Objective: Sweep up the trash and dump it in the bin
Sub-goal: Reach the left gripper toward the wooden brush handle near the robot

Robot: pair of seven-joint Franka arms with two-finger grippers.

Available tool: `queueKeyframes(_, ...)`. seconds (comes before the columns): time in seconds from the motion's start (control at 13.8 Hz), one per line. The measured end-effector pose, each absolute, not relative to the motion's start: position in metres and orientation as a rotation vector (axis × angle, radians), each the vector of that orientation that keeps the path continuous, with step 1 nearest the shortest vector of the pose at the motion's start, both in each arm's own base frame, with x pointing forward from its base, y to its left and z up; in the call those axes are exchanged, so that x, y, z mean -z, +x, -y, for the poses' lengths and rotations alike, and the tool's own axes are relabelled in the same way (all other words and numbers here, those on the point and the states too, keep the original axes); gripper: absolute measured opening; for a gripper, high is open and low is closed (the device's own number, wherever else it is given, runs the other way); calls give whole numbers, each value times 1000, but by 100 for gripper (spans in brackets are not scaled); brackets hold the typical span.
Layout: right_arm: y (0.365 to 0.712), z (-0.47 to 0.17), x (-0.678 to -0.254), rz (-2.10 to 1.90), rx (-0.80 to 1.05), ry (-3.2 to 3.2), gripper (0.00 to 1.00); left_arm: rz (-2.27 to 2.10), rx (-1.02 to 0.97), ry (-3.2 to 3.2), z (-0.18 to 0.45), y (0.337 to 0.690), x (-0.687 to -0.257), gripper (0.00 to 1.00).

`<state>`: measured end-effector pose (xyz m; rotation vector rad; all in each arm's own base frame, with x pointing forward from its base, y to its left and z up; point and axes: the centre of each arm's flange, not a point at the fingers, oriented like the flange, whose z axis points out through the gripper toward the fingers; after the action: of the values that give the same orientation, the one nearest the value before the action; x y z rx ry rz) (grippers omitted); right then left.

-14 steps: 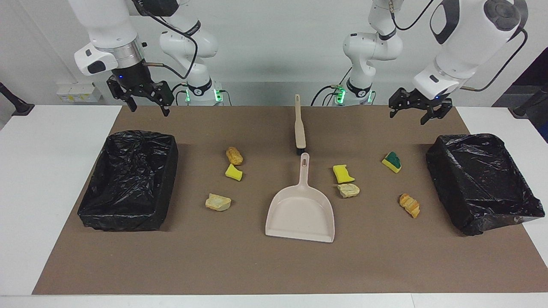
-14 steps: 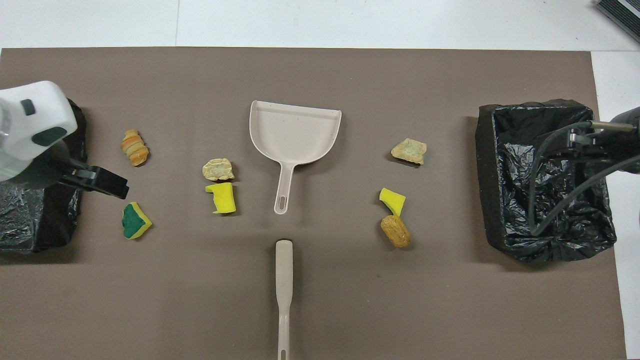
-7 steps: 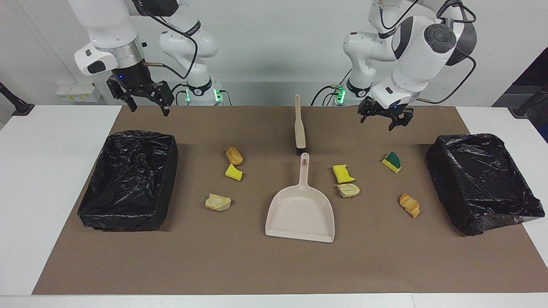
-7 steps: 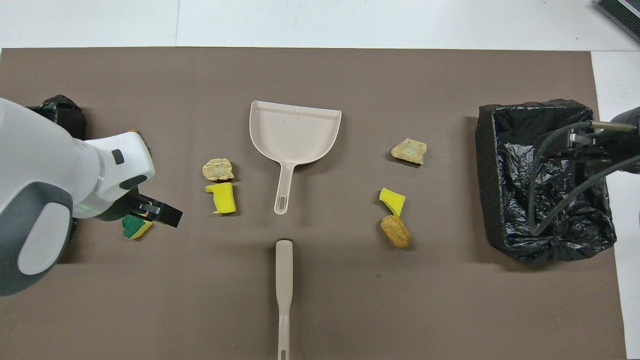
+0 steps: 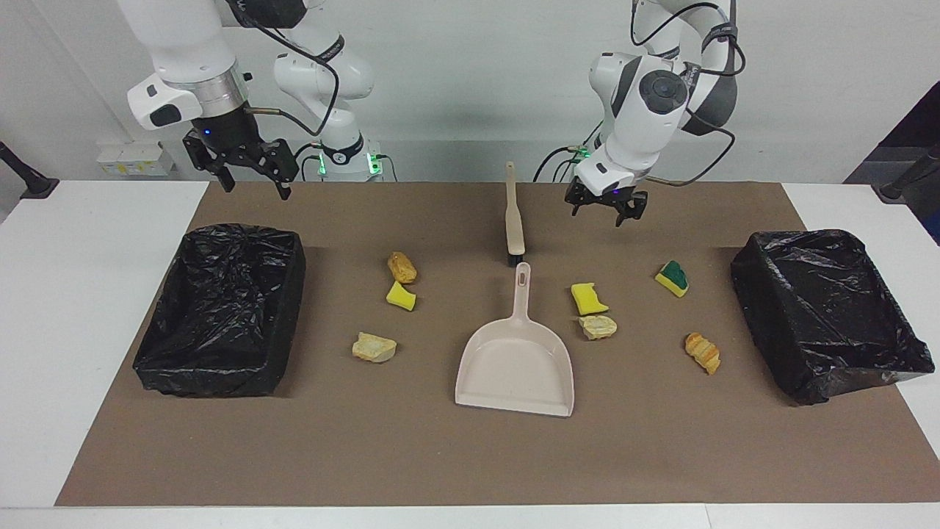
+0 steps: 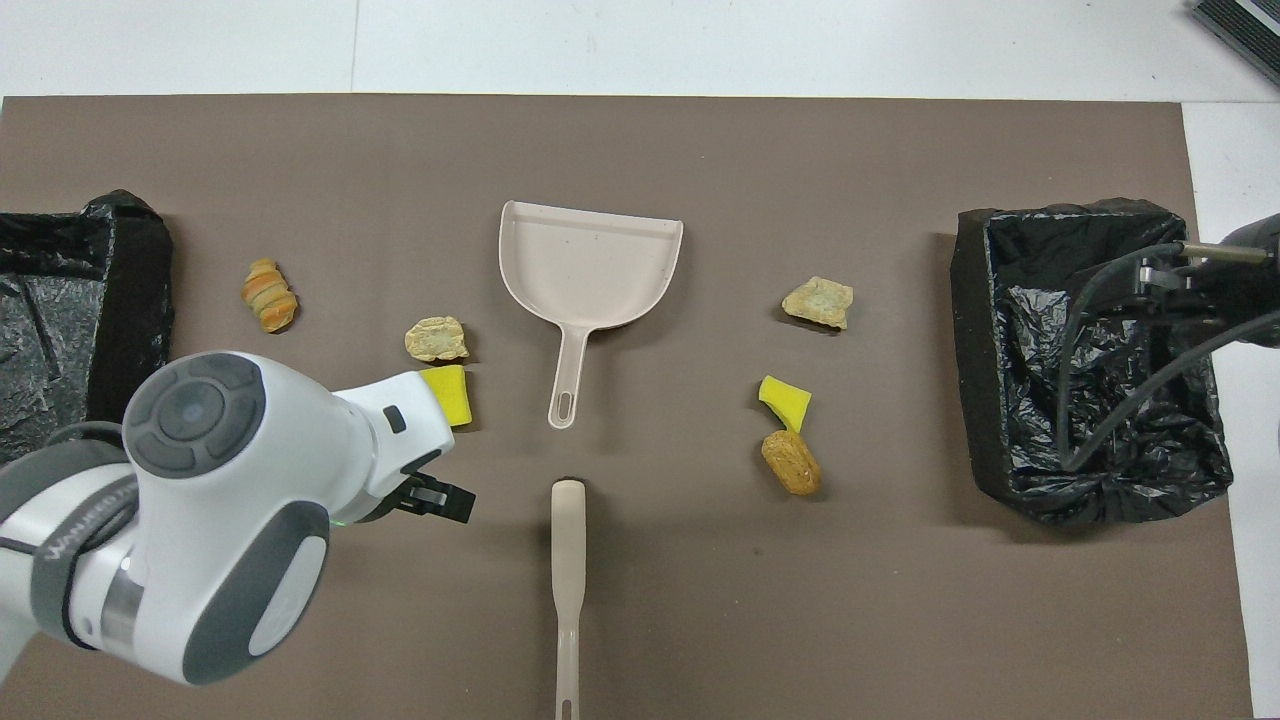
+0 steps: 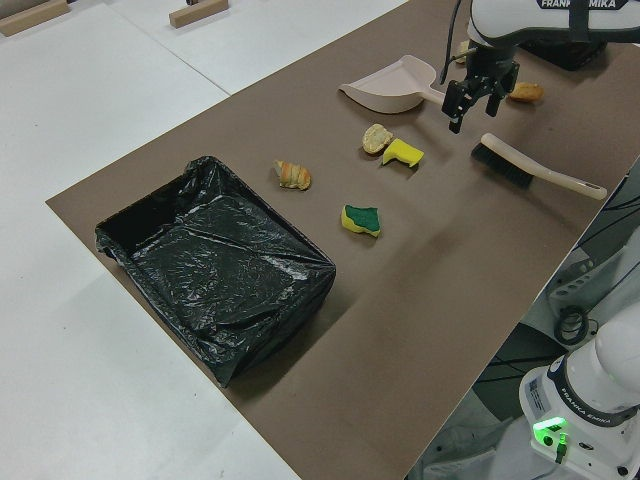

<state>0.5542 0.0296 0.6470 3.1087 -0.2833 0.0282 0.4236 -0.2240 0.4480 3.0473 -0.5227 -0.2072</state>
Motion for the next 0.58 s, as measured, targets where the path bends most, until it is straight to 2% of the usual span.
queueKeyframes(0.58, 554, -30, -647, 283, -28, 3109, 100, 396, 135, 3090, 320, 300, -369, 100)
